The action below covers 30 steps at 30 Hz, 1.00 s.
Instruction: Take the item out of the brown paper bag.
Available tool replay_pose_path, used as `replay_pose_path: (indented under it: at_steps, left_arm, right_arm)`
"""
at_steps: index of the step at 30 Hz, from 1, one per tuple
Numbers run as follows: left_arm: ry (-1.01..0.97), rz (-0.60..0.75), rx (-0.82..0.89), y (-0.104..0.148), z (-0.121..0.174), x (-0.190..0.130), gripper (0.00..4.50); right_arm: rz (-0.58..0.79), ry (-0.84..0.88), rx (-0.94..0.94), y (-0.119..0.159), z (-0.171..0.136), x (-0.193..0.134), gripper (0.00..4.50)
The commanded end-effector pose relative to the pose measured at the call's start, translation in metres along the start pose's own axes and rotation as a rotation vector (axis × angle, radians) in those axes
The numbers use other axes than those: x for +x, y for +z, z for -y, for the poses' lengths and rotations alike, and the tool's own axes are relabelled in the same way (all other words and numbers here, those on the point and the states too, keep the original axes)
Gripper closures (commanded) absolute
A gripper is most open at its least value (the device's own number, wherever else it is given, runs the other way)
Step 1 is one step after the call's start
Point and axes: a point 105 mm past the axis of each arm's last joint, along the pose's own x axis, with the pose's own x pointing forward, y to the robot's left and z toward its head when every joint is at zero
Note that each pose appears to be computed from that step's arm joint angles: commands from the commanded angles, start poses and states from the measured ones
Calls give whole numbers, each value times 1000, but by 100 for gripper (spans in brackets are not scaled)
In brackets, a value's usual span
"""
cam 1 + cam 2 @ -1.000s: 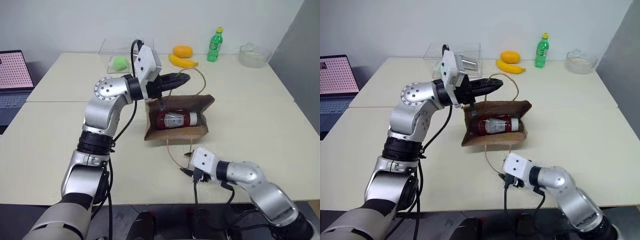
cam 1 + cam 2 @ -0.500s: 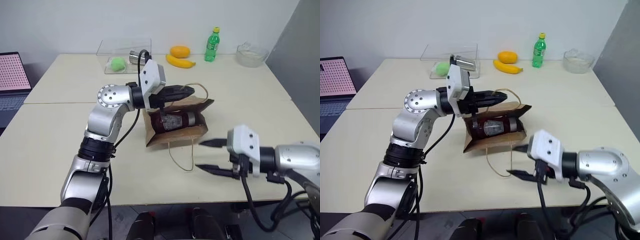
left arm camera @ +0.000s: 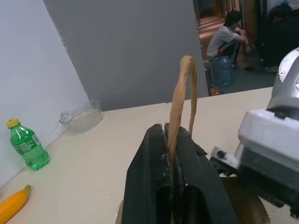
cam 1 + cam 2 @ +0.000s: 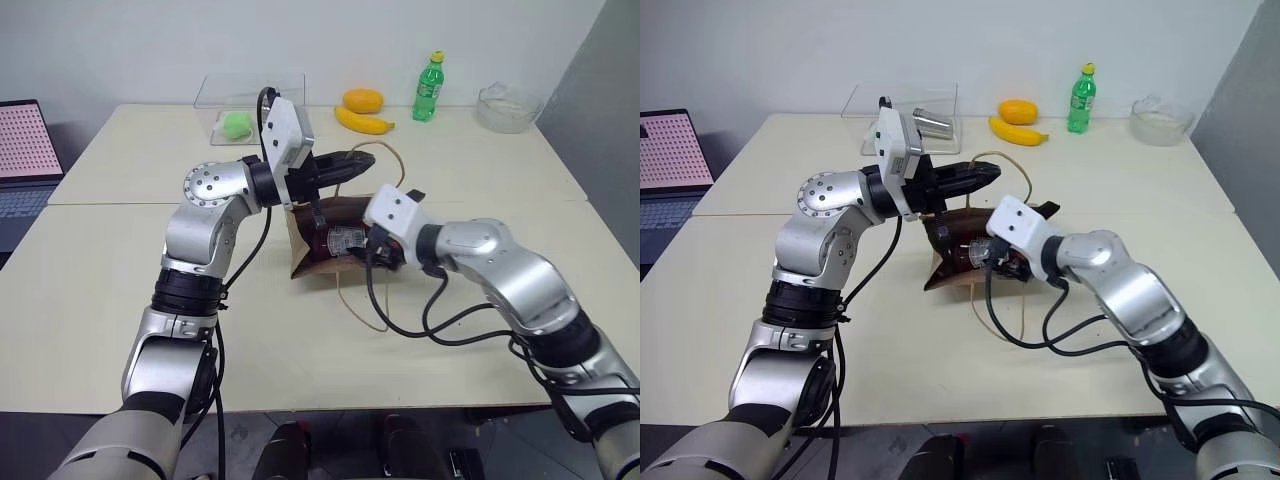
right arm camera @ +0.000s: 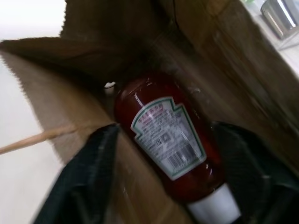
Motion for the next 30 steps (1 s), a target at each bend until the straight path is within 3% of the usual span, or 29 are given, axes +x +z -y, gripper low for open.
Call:
replay_pose_path:
  at_steps: [1, 7, 15, 30]
  left_arm:
    - [4, 40, 52, 14, -1, 2, 450]
    - [12, 61, 50, 19, -3, 5, 450]
    - [31, 79, 42, 23, -7, 5, 450]
    - [35, 72, 51, 22, -6, 4, 450]
  right_arm:
    - [0, -38, -112, 4, 8, 8, 3]
    - [-102, 61, -381, -9, -3, 14, 3]
    - [-184, 83, -582, -17, -10, 25, 3]
    - [-309, 35, -659, -39, 13, 54, 3]
